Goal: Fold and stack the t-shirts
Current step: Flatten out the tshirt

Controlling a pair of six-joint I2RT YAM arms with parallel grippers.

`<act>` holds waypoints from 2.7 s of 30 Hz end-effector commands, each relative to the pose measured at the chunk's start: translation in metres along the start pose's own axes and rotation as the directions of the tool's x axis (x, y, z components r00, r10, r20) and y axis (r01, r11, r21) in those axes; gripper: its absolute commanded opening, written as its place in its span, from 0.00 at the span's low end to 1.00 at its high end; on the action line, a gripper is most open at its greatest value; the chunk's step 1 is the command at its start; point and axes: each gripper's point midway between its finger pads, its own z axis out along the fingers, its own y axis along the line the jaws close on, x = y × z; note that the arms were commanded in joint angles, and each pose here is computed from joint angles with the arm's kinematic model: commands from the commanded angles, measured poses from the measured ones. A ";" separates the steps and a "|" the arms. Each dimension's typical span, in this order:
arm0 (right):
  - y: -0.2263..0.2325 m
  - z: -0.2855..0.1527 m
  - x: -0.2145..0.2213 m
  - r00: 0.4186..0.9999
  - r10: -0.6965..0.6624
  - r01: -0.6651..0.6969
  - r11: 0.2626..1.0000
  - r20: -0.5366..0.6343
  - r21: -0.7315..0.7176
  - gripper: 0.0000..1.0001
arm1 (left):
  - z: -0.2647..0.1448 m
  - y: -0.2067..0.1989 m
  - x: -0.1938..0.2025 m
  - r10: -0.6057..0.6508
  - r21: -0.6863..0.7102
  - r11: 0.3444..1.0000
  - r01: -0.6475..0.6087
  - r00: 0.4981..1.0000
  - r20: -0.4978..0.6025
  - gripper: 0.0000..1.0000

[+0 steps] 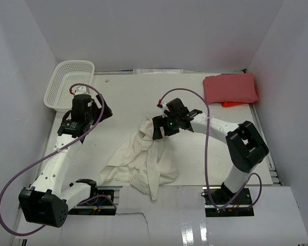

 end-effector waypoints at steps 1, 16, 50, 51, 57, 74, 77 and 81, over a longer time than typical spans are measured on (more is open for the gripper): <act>0.016 0.009 -0.037 0.995 -0.019 0.023 0.999 0.099 -0.039 0.82 | -0.002 0.003 -0.010 0.014 -0.013 1.000 -0.013 0.998 0.056 0.98; 0.082 -0.055 -0.103 0.973 0.031 0.029 0.968 0.229 -0.251 0.08 | -0.004 0.014 -0.011 0.019 -0.060 0.998 -0.015 0.997 0.079 0.98; -0.124 -0.119 -0.004 0.992 0.028 -0.107 0.675 0.119 0.730 0.92 | 0.005 0.008 0.004 0.024 -0.018 1.000 -0.024 1.000 0.007 0.98; -0.129 -0.122 -0.004 0.992 0.030 -0.112 0.656 0.122 0.747 0.92 | 0.005 0.008 0.005 0.025 -0.016 1.000 -0.025 1.000 0.004 0.98; -0.161 -0.127 -0.001 0.992 0.065 -0.122 0.597 0.104 0.793 0.93 | 0.004 0.007 0.005 0.028 -0.011 1.000 -0.027 1.000 0.007 0.98; -0.180 -0.081 -0.016 1.000 0.007 0.005 0.759 -0.015 0.651 0.54 | 0.006 0.006 0.008 0.035 -0.005 0.999 -0.035 0.999 -0.007 0.98; -0.176 -0.080 -0.016 1.000 -0.009 0.014 0.774 -0.011 0.633 0.37 | 0.006 0.006 0.007 0.035 -0.006 0.999 -0.035 0.999 -0.006 0.98; -0.168 -0.079 -0.018 1.000 -0.021 0.019 0.800 -0.004 0.600 0.08 | 0.006 0.006 0.007 0.034 -0.004 0.999 -0.034 0.999 -0.007 0.98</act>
